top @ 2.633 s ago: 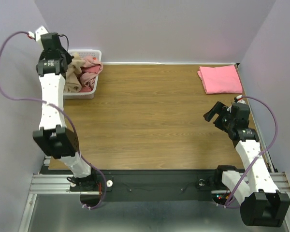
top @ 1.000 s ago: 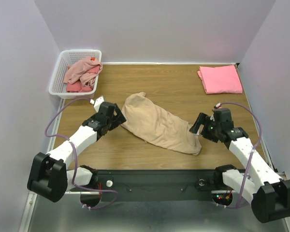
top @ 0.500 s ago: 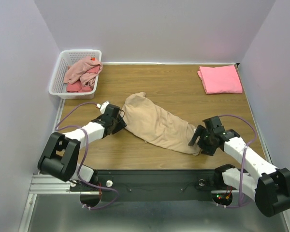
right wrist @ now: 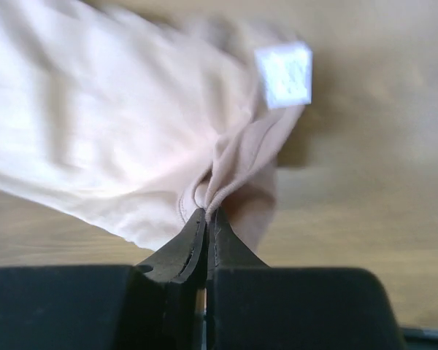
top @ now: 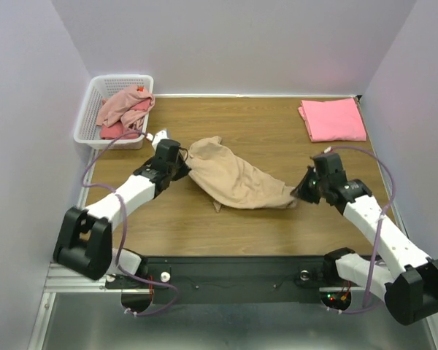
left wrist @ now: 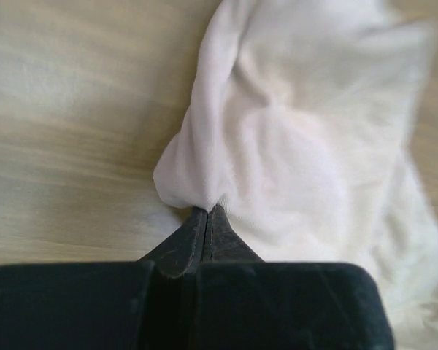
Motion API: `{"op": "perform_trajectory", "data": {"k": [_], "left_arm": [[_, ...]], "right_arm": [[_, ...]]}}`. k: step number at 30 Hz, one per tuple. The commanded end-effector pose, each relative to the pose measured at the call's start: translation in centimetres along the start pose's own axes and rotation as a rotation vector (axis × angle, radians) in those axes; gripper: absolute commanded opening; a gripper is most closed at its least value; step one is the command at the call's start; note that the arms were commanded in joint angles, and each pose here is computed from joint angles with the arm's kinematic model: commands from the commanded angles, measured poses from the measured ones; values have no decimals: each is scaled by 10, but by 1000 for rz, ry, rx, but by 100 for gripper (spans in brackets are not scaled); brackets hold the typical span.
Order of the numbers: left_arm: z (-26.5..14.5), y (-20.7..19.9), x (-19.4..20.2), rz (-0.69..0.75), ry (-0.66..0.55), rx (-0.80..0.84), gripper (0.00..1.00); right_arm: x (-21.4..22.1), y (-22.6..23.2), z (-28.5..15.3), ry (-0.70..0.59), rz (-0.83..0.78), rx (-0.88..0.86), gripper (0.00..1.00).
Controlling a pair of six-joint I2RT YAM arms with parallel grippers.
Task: Fold and stack the t-shirts
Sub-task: Flatten the tshirt out
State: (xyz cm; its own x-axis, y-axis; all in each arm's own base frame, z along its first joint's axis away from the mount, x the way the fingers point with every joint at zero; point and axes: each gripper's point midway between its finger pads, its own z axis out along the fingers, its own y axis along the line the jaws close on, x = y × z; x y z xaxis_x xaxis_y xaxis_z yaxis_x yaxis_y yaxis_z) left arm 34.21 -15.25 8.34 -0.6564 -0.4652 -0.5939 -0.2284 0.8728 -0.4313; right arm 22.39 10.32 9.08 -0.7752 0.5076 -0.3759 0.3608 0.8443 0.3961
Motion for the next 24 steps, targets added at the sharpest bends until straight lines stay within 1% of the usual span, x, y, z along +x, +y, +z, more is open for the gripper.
{"op": "perform_trajectory", "data": {"k": [1,2,3,4,5,6,7,8,9,10,12,13,14,15,17,19,21,24], "left_arm": [[-87,-51,-105,13,-326,143,0],[-103,-55,-117,12,-366,158,0],[-127,-63,-137,3,-428,181,0],[-144,-64,-145,3,-456,187,0],[-174,-69,-159,4,-515,224,0],[-193,-72,-168,0,-550,246,0],[-231,-78,-185,-17,-618,294,0],[-249,-80,-191,-20,-649,317,0],[-278,-85,-203,-22,-700,356,0],[-303,-85,-207,-29,-735,391,0],[-347,-90,-218,-34,-802,463,0],[-369,-90,-218,-32,-828,505,0],[-383,-92,-219,-28,-843,536,0],[-411,-94,-224,-22,-885,581,0],[-443,-95,-221,-4,-917,653,0],[-481,-97,-218,15,-957,739,0],[-508,-99,-213,43,-981,808,0],[-530,-104,-200,80,-966,900,0]], "right_arm": [[-81,73,-69,-282,-71,-212,1],[-91,80,-80,-319,-75,-229,1],[-103,86,-96,-372,-78,-241,0],[-113,92,-109,-412,-81,-258,1],[-128,106,-137,-476,-82,-306,0],[-135,111,-151,-508,-88,-327,0],[-141,116,-170,-551,-87,-355,1],[-146,122,-187,-580,-88,-389,1],[-154,131,-215,-632,-88,-438,1],[-156,136,-235,-663,-90,-480,0],[-158,142,-265,-703,-98,-541,0],[-156,149,-294,-733,-110,-611,1],[-155,151,-306,-746,-118,-641,1],[-153,154,-320,-757,-126,-674,1],[-143,161,-360,-784,-154,-778,0],[-133,165,-384,-787,-187,-853,1],[-125,163,-414,-822,-198,-919,1],[-117,160,-439,-849,-209,-972,1]]}}
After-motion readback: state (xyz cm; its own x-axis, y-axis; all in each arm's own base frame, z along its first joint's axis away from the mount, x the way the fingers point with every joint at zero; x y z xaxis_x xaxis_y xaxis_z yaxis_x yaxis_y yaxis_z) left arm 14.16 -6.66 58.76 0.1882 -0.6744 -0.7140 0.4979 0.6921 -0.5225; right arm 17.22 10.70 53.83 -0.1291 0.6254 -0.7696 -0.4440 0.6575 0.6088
